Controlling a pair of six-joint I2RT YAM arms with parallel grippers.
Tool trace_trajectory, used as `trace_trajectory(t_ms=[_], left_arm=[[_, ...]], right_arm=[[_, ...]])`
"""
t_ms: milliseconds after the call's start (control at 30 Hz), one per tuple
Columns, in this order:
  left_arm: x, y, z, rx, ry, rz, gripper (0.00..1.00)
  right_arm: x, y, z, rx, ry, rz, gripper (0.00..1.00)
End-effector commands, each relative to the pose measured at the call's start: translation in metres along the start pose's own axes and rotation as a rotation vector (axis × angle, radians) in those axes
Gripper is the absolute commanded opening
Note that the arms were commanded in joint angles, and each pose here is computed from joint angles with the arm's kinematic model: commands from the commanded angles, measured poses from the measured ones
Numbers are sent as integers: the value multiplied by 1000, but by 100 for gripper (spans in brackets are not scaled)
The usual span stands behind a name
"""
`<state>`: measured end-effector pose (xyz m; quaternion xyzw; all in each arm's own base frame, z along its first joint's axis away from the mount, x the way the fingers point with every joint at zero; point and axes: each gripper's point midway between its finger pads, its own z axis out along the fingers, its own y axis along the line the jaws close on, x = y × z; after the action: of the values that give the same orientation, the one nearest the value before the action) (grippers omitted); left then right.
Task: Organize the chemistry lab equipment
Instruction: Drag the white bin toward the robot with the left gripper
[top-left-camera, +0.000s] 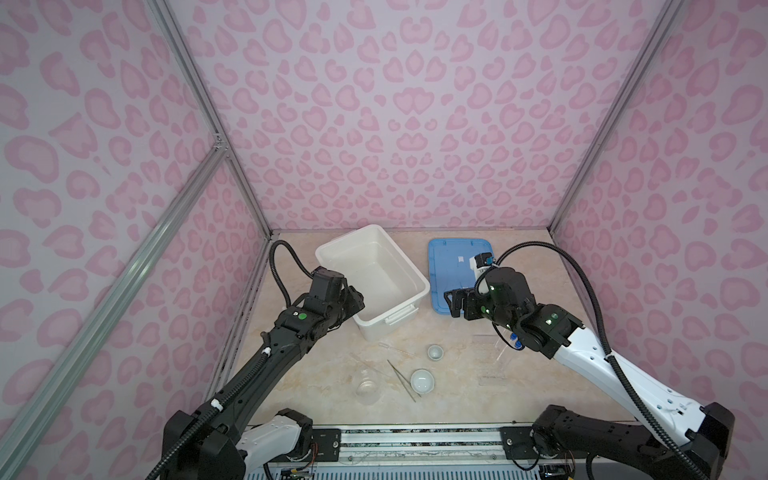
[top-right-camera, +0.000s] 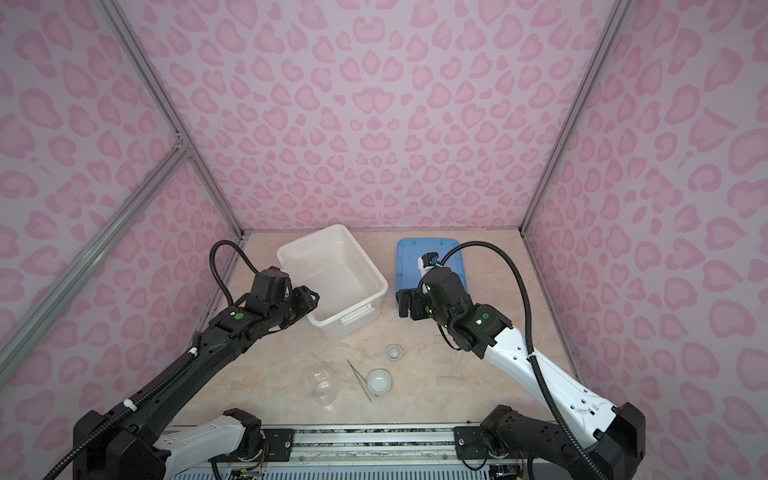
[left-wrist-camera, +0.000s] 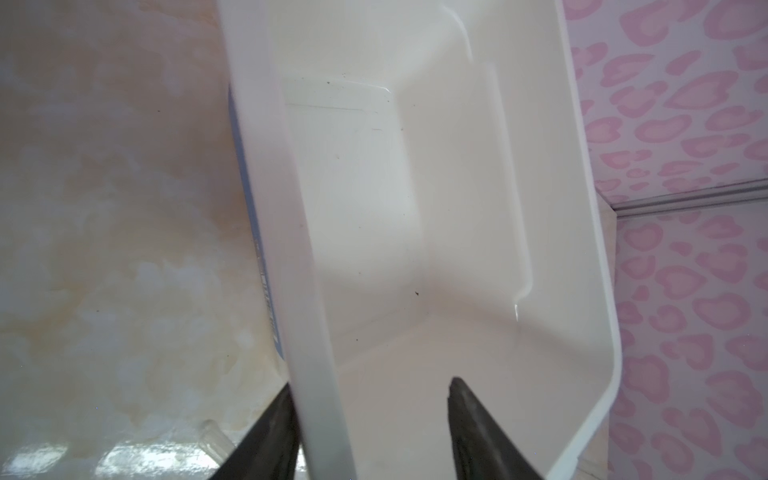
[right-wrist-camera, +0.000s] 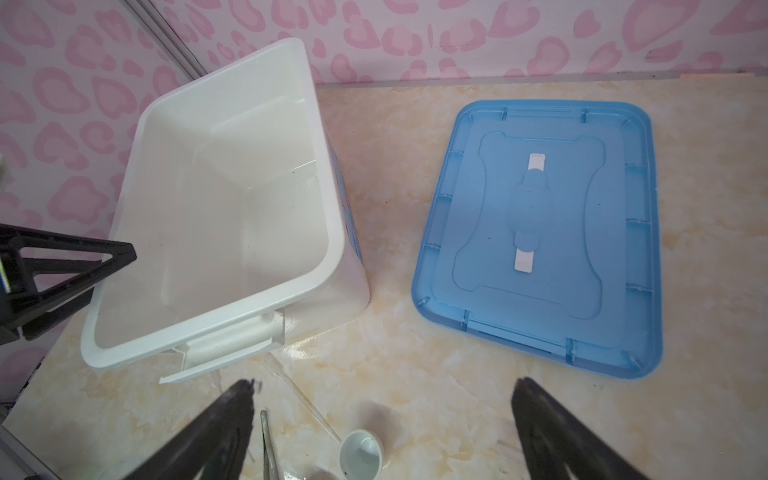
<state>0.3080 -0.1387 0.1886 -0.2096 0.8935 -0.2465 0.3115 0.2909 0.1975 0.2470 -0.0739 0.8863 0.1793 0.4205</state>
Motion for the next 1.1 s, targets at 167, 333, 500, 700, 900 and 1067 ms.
trace_trajectory(t_ms=[167, 333, 500, 700, 900, 1067], left_arm=[[-12, 12, -35, 2, -13, 46, 87], [-70, -8, -53, -13, -99, 275, 91], [-133, -38, -40, -71, -105, 508, 93], [-185, -9, 28, -192, -48, 556, 90], [-216, 12, 71, -328, -23, 651, 89], [-215, 33, 107, -374, 53, 664, 86]], right_arm=[[-4, -2, -12, -2, -29, 7, 98], [-3, -1, -14, -14, -29, -6, 98], [-3, 2, -15, -33, -30, -17, 98], [-1, 12, -11, -84, -16, -45, 98], [6, 11, -3, -78, 4, -69, 98], [8, 12, 5, -79, 17, -72, 98]])
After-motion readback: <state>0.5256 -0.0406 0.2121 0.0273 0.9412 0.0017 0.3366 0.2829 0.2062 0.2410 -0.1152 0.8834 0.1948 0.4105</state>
